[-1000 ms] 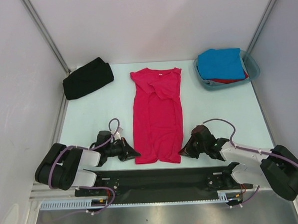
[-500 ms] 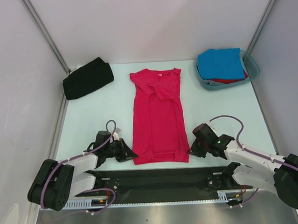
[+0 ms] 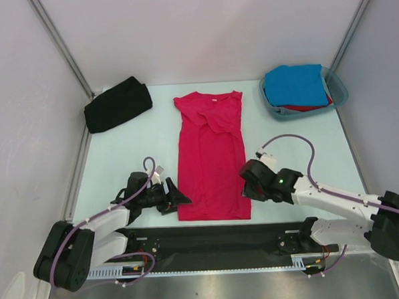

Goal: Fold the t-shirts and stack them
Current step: Fold the tshirt

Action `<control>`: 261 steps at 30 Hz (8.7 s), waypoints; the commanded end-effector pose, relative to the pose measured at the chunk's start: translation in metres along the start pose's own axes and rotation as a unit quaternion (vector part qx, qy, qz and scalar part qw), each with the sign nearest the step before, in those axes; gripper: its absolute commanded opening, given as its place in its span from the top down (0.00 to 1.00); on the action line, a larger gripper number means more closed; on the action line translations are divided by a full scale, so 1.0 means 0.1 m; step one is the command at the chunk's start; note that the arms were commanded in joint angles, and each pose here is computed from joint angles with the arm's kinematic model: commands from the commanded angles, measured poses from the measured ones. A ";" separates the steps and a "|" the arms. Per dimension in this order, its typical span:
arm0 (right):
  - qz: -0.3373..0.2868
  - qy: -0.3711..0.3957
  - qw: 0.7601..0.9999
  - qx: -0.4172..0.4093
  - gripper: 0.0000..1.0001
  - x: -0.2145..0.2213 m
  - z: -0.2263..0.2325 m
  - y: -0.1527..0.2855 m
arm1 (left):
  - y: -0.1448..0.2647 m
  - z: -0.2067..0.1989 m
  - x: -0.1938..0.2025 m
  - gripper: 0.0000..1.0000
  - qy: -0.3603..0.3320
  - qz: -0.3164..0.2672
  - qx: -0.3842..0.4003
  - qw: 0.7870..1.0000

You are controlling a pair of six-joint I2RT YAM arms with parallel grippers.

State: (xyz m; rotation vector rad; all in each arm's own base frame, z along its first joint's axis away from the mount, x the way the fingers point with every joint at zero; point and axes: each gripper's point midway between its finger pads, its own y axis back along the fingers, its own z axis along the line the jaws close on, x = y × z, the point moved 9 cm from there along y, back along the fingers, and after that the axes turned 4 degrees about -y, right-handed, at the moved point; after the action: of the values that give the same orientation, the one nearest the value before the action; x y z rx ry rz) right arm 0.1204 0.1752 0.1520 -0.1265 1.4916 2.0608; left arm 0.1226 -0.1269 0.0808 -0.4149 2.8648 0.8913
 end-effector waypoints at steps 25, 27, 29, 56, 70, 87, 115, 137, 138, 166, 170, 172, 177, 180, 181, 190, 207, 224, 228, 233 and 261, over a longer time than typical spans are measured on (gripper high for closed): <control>-0.064 0.191 0.964 0.175 0.56 0.54 0.66 -0.25 | 0.07 0.22 -0.05 0.21 -0.009 -0.042 -0.169 0.985; -0.059 0.193 0.963 0.178 0.56 0.57 0.68 -0.28 | 0.08 0.21 -0.06 0.21 -0.009 -0.045 -0.169 0.985; -0.056 0.194 0.964 0.172 0.56 0.62 0.72 -0.31 | 0.08 0.19 -0.08 0.21 -0.010 -0.049 -0.171 0.984; -0.062 0.196 0.949 0.240 0.72 0.89 0.61 -0.44 | 0.12 0.16 -0.08 0.20 -0.018 -0.055 -0.166 0.985; -0.098 0.212 0.947 0.223 1.00 0.94 0.67 -0.14 | 0.11 0.17 -0.07 0.19 -0.018 -0.050 -0.163 0.985; -0.112 0.247 0.945 0.184 0.97 1.32 0.58 -0.01 | 0.14 0.16 -0.04 0.19 -0.013 -0.061 -0.162 0.985; -0.165 0.106 0.978 0.073 0.35 -1.29 0.76 -0.49 | -0.25 -0.52 -0.87 0.14 -0.112 -0.032 0.008 0.993; -0.097 0.158 0.980 0.077 0.56 -1.45 1.18 -1.38 | -0.83 -1.09 -1.37 0.13 -0.154 0.008 -0.033 0.988; -0.091 0.159 0.980 0.081 0.56 -1.42 1.18 -1.44 | -0.87 -1.13 -1.36 0.14 -0.145 0.011 -0.003 0.989; -0.161 0.150 0.961 0.167 0.94 -1.82 1.04 -1.12 | -1.20 -0.79 -1.26 0.14 -0.105 0.059 0.003 0.993; -0.175 0.138 0.959 0.177 0.93 -1.94 0.95 -1.00 | -1.20 -0.78 -1.25 0.14 -0.102 0.061 0.004 0.993; -0.173 0.131 0.961 0.170 0.91 -1.99 0.91 -0.98 | -1.21 -0.76 -1.25 0.14 -0.101 0.064 0.003 0.993; -0.159 0.122 0.967 0.159 0.88 -2.02 0.85 -1.01 | -1.24 -0.73 -1.24 0.14 -0.093 0.070 0.005 0.993; -0.157 0.115 0.963 0.187 0.69 -2.02 0.75 -1.11 | -1.24 -0.72 -1.24 0.14 -0.092 0.071 0.005 0.993; -0.157 0.114 0.960 0.204 0.69 -2.02 0.71 -1.14 | -1.25 -0.72 -1.23 0.14 -0.092 0.073 0.005 0.993; -0.147 0.113 0.959 0.213 0.71 -1.82 0.61 -1.09 | -1.24 -0.70 -1.21 0.14 -0.089 0.076 0.001 0.993; -0.072 0.167 0.969 0.166 0.69 -0.23 0.76 -0.27 | -0.94 -0.79 -1.24 0.14 -0.091 -0.022 -0.073 0.993; -0.061 0.215 0.949 0.222 0.64 0.79 0.78 -0.25 | -0.45 -0.81 -1.12 0.12 -0.067 -0.126 -0.109 0.984; -0.071 0.210 0.947 0.232 0.63 0.85 0.78 -0.33 | -0.44 -0.79 -1.06 0.12 -0.065 -0.121 -0.104 0.985; -0.071 0.213 0.945 0.238 0.62 0.91 0.79 -0.44 | -0.42 -0.76 -1.04 0.12 -0.063 -0.120 -0.106 0.985; -0.117 0.206 0.942 0.237 1.00 0.78 0.84 -0.17 | -0.46 -0.71 -1.06 0.12 -0.058 -0.104 -0.101 0.988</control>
State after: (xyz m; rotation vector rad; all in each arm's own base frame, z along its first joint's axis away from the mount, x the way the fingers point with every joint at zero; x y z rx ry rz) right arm 0.0844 0.2876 0.1048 -0.5115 2.1923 1.5303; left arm 0.2316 -0.1780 0.1286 -0.6347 2.5663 1.1833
